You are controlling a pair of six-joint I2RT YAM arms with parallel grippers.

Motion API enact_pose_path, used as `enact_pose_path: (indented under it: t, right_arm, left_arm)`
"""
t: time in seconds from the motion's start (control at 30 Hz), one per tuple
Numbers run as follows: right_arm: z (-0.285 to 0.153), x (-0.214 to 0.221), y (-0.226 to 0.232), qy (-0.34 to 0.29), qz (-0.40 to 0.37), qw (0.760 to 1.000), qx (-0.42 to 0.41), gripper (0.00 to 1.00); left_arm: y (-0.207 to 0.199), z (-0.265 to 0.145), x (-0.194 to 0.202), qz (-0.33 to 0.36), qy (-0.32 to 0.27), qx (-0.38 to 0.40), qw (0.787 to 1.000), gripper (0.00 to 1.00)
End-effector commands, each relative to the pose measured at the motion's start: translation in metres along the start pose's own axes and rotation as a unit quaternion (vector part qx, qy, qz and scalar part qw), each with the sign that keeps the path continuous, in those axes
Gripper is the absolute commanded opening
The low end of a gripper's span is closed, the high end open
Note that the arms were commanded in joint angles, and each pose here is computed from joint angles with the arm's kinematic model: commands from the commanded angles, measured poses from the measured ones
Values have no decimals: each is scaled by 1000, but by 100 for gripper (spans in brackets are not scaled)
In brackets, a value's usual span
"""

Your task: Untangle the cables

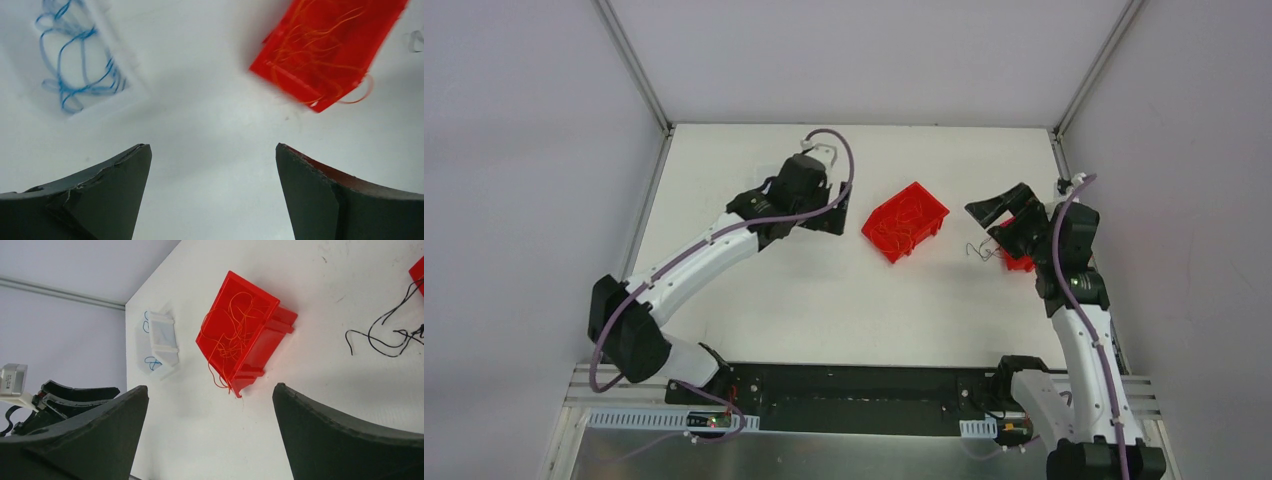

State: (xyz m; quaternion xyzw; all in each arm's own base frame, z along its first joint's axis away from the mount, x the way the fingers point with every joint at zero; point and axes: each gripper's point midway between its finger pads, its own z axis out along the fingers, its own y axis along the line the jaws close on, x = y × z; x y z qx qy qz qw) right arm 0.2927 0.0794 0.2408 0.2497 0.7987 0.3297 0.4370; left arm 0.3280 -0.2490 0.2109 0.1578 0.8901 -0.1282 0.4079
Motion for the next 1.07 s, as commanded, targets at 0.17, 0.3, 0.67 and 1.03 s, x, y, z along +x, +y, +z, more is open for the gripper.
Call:
enact_pose_path:
  t: [0.17,0.3,0.67,1.03]
  right_arm:
    - [-19,37,-42,-36,-50,998,-1,99]
    - [-19,49,-69,-46,-52,997,27,99]
    - [-13,64,-104,-58,-7,996,70,99]
    - [-13,65,-104,-54,-13,996,69,99]
  left_arm:
    - [71,-50,62,-147,-125,-111,975,99]
    - [100,-59,98,-180,-148,-159,959,99]
    - [114,-63,142,-193,-153,-163,955,99]
    - [121,-70,141,-191,-170,-175,951,99]
